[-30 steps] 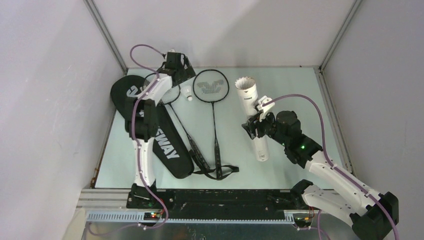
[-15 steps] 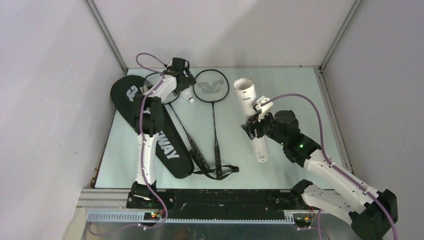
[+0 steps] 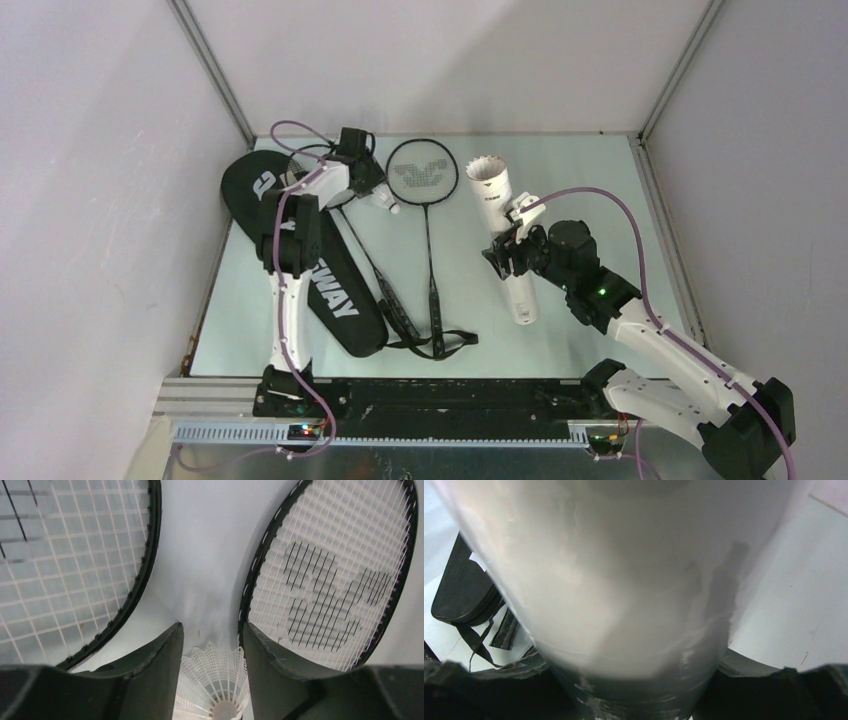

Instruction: Pack up the badminton gear

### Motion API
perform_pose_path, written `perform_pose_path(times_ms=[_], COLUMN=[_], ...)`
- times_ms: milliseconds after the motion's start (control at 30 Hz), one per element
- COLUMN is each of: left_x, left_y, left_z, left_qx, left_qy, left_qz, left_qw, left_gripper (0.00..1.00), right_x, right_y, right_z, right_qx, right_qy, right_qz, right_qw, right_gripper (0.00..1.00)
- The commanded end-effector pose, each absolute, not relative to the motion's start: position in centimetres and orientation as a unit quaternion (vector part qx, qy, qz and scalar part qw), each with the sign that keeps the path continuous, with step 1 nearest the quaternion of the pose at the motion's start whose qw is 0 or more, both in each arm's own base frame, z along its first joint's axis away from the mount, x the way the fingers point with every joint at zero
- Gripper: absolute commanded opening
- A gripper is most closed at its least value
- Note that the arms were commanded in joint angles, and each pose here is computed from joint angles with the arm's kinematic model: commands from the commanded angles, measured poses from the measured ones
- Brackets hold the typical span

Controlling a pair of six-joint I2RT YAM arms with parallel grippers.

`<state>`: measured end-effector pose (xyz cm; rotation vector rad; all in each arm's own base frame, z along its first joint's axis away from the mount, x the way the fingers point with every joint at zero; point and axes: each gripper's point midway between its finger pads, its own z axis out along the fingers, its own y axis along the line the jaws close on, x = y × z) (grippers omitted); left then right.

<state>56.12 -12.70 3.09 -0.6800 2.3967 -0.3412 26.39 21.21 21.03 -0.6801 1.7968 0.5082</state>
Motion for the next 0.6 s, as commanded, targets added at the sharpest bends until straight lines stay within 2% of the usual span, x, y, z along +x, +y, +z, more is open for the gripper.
perform_pose_path(times_ms=[0, 333, 567], left_x=[54.4, 50.4, 48.2], left_y=[-13.7, -15.0, -14.7], left_z=[4.9, 5.9, 6.9], left_qx=[-0.242, -0.196, -0.155], left_qy=[0.907, 0.917, 0.925], left_qz=[-0.164, -0.174, -0.163], left_qw=[0.302, 0.301, 0.307], left_gripper=[0.54, 0.52, 0.59], right_x=[26.8, 26.5, 26.2], right_y=[21.7, 21.9, 22.1], right_z=[24.5, 24.6, 24.7], right_qx=[-0.279, -0.278, -0.28], right_qy=[0.724, 0.724, 0.722], right_qz=[0.23, 0.237, 0.24], right_qw=[0.587, 0.585, 0.585], right_gripper=[0.38, 0.38, 0.38])
